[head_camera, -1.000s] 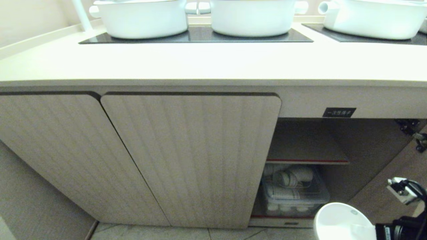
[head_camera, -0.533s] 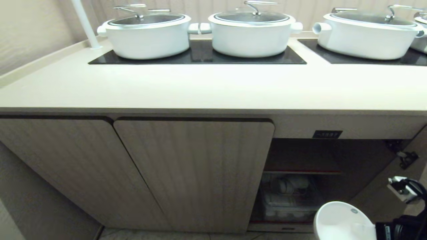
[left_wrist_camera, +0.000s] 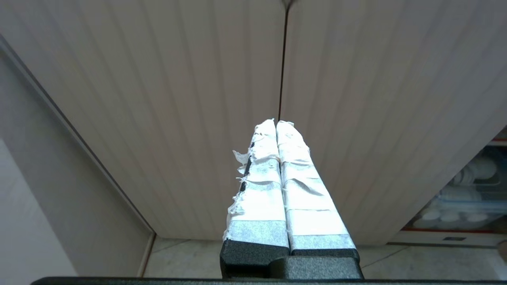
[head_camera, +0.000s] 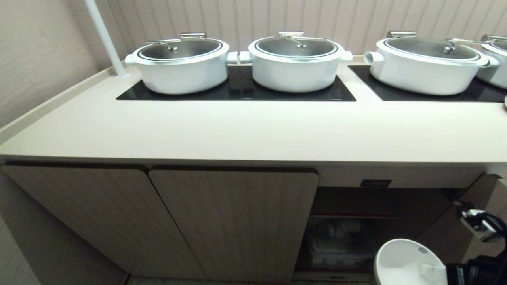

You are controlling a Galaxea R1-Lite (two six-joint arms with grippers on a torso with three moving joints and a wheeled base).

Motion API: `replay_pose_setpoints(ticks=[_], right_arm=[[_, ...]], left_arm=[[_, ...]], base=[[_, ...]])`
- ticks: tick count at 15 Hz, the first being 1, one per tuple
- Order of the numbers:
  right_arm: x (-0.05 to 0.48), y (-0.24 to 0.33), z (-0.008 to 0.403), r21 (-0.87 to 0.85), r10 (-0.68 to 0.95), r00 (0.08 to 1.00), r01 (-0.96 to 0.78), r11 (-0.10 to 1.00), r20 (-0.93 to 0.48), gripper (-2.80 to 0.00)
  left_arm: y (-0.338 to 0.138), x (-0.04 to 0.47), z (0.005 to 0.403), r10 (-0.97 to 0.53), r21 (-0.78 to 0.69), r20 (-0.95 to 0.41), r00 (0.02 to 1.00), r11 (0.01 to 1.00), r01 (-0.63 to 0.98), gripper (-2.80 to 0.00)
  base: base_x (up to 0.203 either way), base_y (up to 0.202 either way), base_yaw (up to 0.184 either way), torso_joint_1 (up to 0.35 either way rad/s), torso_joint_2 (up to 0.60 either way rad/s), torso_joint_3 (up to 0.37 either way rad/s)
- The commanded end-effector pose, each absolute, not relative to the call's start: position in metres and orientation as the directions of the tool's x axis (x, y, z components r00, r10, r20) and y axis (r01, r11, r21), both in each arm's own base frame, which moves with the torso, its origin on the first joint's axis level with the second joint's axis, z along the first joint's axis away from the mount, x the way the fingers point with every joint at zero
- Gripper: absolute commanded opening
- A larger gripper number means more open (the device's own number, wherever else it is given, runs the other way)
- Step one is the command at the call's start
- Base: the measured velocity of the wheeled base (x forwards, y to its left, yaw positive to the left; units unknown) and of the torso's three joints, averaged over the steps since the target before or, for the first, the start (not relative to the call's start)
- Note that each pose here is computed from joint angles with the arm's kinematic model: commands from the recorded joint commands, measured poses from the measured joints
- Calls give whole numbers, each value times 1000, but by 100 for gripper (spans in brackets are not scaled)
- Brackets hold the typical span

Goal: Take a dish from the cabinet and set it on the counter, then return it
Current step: Place it on the table

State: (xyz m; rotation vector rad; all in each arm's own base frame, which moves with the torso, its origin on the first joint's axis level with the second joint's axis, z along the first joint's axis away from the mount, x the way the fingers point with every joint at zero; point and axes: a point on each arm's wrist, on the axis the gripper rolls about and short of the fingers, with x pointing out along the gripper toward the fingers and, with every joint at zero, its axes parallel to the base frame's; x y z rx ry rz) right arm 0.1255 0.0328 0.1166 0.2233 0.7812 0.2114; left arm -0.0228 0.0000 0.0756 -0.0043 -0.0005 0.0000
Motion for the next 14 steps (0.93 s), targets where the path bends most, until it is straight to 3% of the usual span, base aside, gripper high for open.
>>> replay_pose_setpoints(ticks=[1,8,14], right_arm=[[126,33,117,278,271,693,-106,955,-668,-280],[122,33,118,281,276,692,-110,953,-667,-280],[123,33,119,279,280,696,-118,953,-661,-280]], left_arm=[[0,-23,76,1,-5,1,1000,1000,-1,-280],[0,-23,76,0,-5,1,1000,1000,0,-280],[0,-23,76,0,-5,1,1000,1000,0,-280]], base=[[0,0,0,251,-559,-304],[0,0,0,263,-576,-310],[0,0,0,188,-384,-203]])
